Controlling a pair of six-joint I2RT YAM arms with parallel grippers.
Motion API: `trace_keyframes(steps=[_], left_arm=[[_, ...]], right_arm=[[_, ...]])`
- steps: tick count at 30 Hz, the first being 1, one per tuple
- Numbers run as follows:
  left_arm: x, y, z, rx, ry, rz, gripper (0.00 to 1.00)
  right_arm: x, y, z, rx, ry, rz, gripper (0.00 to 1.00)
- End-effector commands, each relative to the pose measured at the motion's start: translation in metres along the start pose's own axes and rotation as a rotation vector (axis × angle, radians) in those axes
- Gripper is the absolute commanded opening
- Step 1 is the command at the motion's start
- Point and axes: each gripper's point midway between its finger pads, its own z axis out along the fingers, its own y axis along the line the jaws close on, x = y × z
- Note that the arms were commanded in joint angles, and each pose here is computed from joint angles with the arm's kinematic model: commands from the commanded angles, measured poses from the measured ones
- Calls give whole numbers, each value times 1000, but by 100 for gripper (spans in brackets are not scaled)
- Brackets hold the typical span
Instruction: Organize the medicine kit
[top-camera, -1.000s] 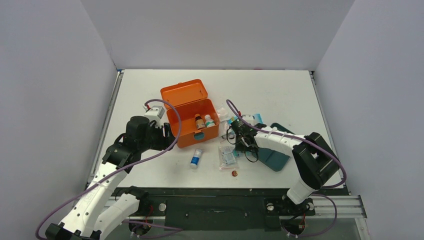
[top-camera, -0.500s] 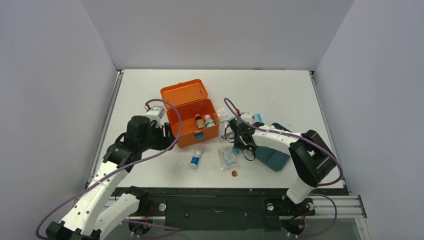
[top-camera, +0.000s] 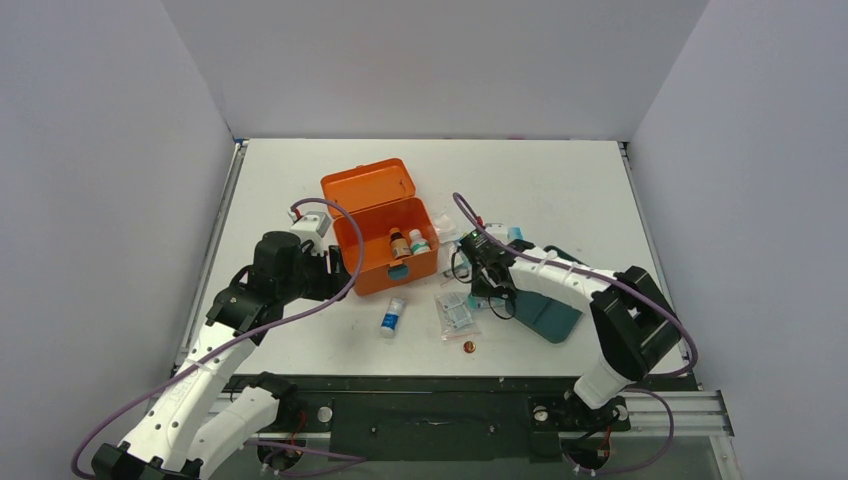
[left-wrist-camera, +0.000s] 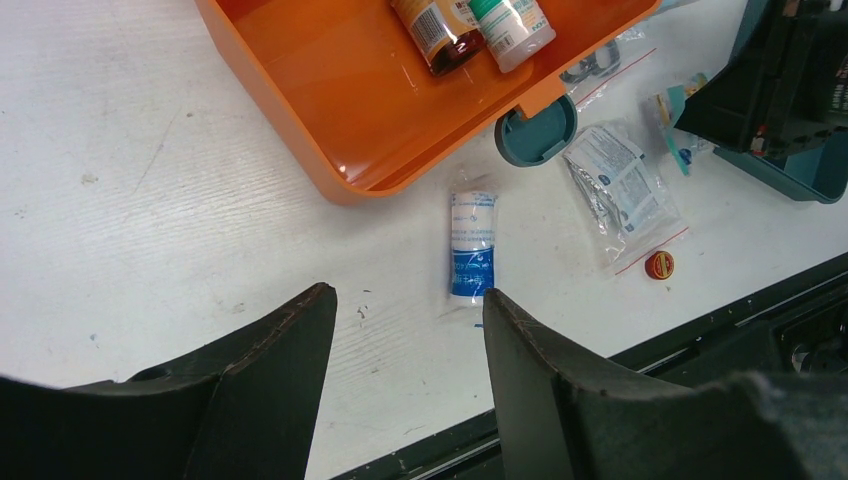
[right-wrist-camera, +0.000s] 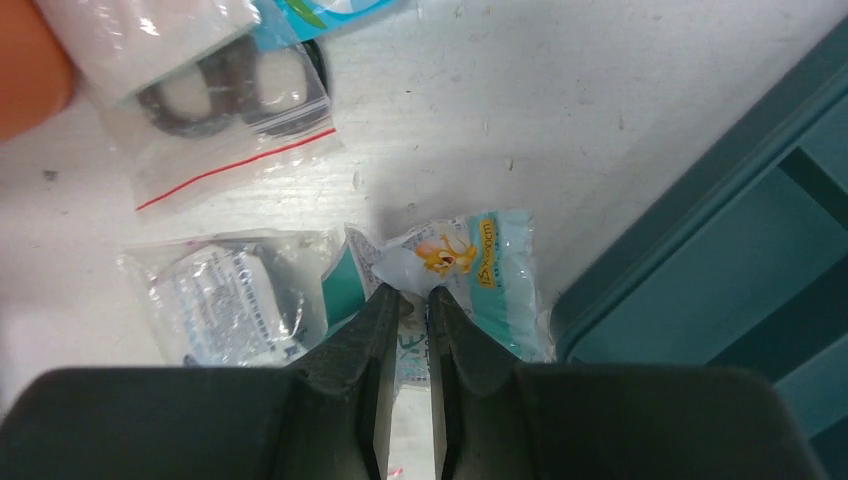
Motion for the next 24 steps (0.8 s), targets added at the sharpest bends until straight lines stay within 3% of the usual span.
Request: trace_keyframes(steps=[1, 17, 24], left_arm=[[-14, -6, -2, 20, -56, 22, 54], [-14, -9, -4, 30, -62, 29, 54], [-13, -9, -3, 31, -60, 31, 54]], right_arm=[[-34, 10, -41, -50, -99, 34, 0], [-61, -19, -83, -8, -198, 113, 0], [-55, -48, -83, 37, -210, 239, 0]])
